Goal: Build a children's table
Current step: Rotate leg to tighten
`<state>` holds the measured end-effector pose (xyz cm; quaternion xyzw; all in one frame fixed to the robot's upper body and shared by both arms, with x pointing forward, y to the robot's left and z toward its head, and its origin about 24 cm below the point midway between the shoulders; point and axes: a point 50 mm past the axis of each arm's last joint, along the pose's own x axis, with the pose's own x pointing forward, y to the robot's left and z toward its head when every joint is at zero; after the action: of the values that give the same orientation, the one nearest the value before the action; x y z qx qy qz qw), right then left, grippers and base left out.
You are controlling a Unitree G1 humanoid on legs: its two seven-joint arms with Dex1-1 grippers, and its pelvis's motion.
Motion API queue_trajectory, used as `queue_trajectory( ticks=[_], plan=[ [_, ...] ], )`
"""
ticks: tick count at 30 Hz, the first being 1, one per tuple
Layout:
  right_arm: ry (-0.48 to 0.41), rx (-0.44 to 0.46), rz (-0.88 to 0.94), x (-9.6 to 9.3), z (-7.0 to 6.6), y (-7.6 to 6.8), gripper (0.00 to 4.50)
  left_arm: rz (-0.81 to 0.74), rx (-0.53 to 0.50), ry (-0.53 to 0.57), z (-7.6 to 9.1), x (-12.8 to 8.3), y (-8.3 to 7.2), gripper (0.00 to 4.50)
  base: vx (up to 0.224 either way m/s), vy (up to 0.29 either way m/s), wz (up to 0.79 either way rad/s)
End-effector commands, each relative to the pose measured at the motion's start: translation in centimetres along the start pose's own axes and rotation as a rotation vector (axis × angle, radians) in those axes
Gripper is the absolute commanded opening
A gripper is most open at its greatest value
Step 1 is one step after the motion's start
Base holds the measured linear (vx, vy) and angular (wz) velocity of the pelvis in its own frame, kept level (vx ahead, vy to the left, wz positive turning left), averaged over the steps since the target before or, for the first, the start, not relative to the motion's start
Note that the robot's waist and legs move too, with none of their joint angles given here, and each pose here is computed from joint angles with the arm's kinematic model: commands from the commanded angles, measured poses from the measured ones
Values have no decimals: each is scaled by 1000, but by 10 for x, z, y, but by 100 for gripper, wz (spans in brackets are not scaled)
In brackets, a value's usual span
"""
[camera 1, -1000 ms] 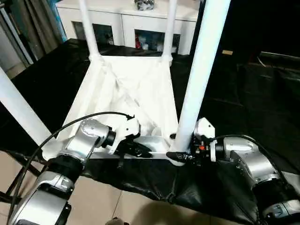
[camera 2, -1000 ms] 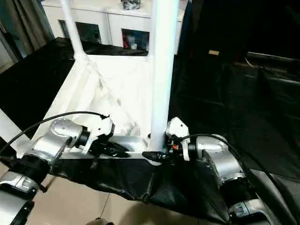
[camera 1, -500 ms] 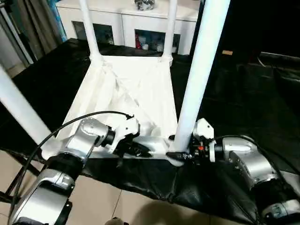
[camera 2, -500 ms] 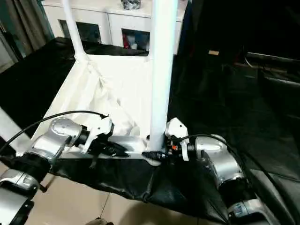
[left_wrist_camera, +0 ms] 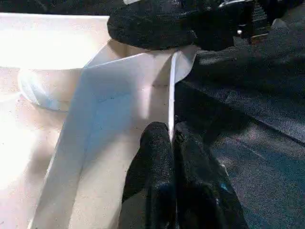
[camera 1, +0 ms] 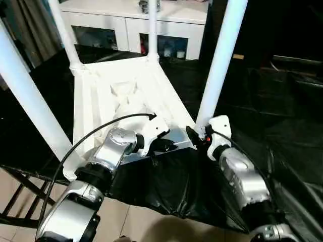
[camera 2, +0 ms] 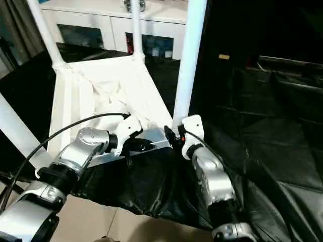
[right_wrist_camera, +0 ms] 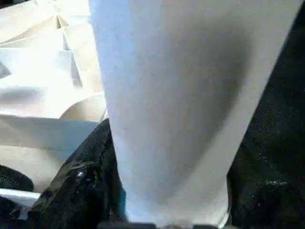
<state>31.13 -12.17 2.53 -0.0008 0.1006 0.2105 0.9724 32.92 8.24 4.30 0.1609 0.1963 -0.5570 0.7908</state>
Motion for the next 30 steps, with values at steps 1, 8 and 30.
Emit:
queue_trajectory(
  ticks=[1,8,30],
  plan=[
    [-16,29,187,9,1,41,340,-103,35,-74,13,24,-23,0,0,0,0],
    [23,-108,412,-10,5,11,416,-199,100,-68,3,4,-20,0,0,0,0],
    [172,-238,956,-44,14,-12,332,-432,130,-47,-8,-32,-15,0,0,0,0]
  ],
)
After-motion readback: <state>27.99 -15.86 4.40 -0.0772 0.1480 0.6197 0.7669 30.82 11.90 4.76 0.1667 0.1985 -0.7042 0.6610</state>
